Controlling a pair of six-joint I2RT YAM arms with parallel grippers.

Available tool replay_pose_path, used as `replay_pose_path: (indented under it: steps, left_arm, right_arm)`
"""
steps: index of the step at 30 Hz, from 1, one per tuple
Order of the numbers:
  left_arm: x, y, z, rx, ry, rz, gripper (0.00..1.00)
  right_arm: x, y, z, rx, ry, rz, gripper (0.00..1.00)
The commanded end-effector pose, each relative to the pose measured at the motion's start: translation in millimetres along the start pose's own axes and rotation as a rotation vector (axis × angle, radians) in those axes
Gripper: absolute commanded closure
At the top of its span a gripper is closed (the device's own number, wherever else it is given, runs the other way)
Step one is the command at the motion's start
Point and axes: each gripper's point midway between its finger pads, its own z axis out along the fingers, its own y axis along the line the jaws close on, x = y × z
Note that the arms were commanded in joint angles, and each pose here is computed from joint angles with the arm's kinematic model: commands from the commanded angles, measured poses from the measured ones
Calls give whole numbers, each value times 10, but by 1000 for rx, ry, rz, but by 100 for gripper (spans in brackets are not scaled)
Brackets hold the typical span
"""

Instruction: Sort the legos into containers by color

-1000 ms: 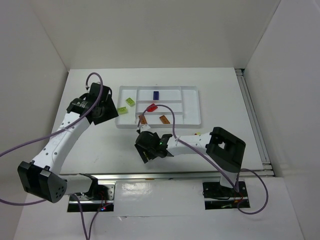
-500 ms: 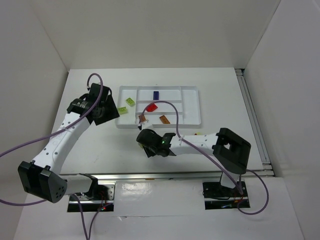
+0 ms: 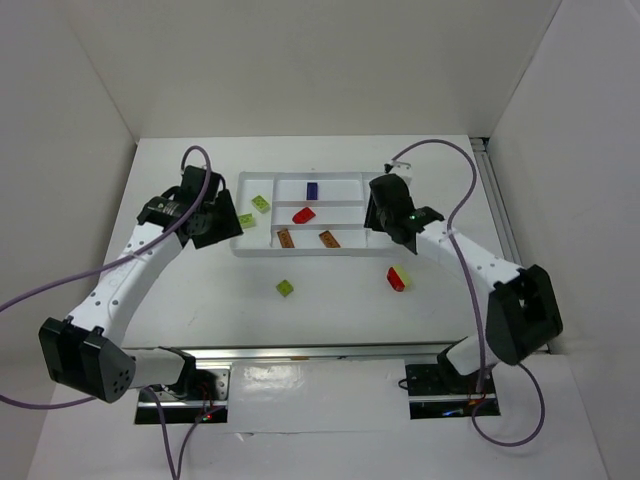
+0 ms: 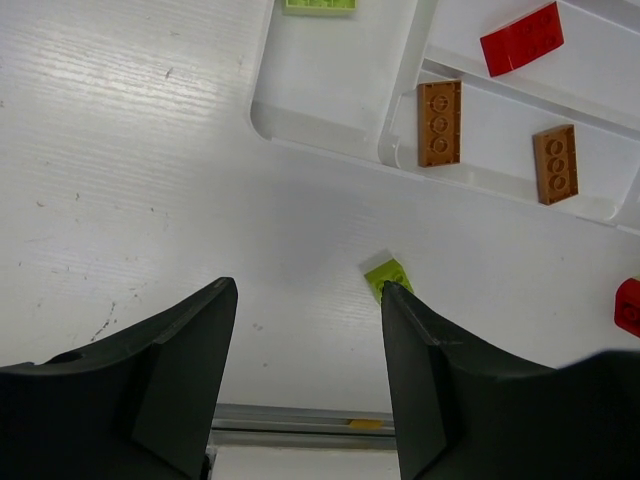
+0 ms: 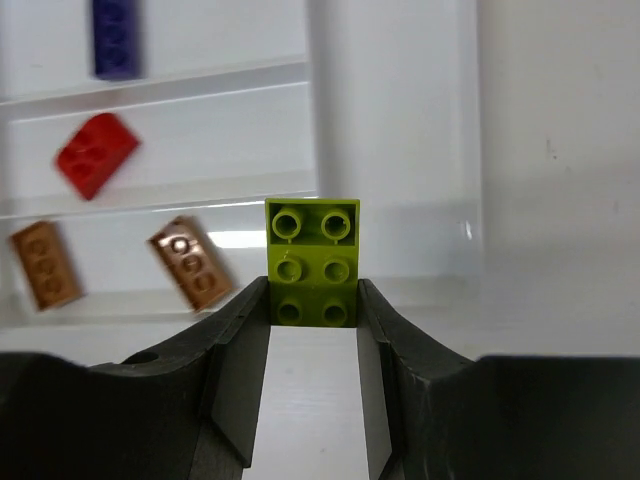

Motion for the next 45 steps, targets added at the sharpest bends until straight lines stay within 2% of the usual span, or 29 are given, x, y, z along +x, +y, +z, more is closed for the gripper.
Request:
replay_pose_path:
  steps: [1, 5, 10, 12, 14, 16, 20, 23, 24, 25, 27, 29, 34, 35, 39, 41, 45]
  left_arm:
    - [0, -41, 14, 24, 2, 39, 30]
    - [55, -45, 53, 19, 19, 49, 30]
    - [54, -42, 53, 19, 19, 58, 30]
    - [54, -42, 53, 19, 19, 58, 30]
    - [81, -62, 74, 19, 28, 67, 30]
    - [82, -62, 74, 19, 28, 67, 30]
    - [92, -59, 100, 14, 36, 68, 27]
    - [55, -63, 85, 11, 23, 67, 27]
    - [43, -48, 88, 3, 17, 67, 27]
    - [20, -34, 65, -2, 3, 66, 27]
    - [-24, -29, 51, -10, -14, 64, 27]
    - [-57, -16, 6, -15, -28, 63, 27]
    - [-176, 61, -88, -49, -76, 38, 27]
    - [-191, 55, -132, -40, -89, 26, 27]
    - [-258, 121, -186, -48, -117, -7, 27]
    - [-268, 120, -218, -42, -125, -9, 27]
    - [-255, 145, -222, -40, -122, -16, 27]
  right_arm:
    - [-210, -140, 344, 23, -4, 6, 66]
    - [-351, -336, 786, 95, -21, 7, 66]
    - [-563, -377, 1076, 108, -34, 7, 66]
    - [-522, -395, 1195, 130, -22, 1, 66]
    - [-518, -443, 1254, 143, -11, 4, 58]
    - [-498, -458, 1303, 156, -2, 0, 36]
    - [-666, -438, 1202, 152, -42, 2, 17]
    - [-799, -270, 889, 118, -104, -28, 19]
    - [-719, -210, 803, 100, -102, -40, 20]
    - [-758, 13, 585, 45, -133, -67, 20]
    - [-552, 216, 402, -12, -104, -109, 20]
    - [-296, 721, 73, -178, -88, -179, 20]
    - [942, 1410, -394, -452, 89, -380, 10]
    - [1051, 1481, -452, -479, 92, -399, 7]
    - [1605, 1682, -530, -545, 186, -455, 7]
    - [1746, 1824, -574, -575, 196, -496, 6]
    - [1975, 1947, -387, -579, 236, -553, 4]
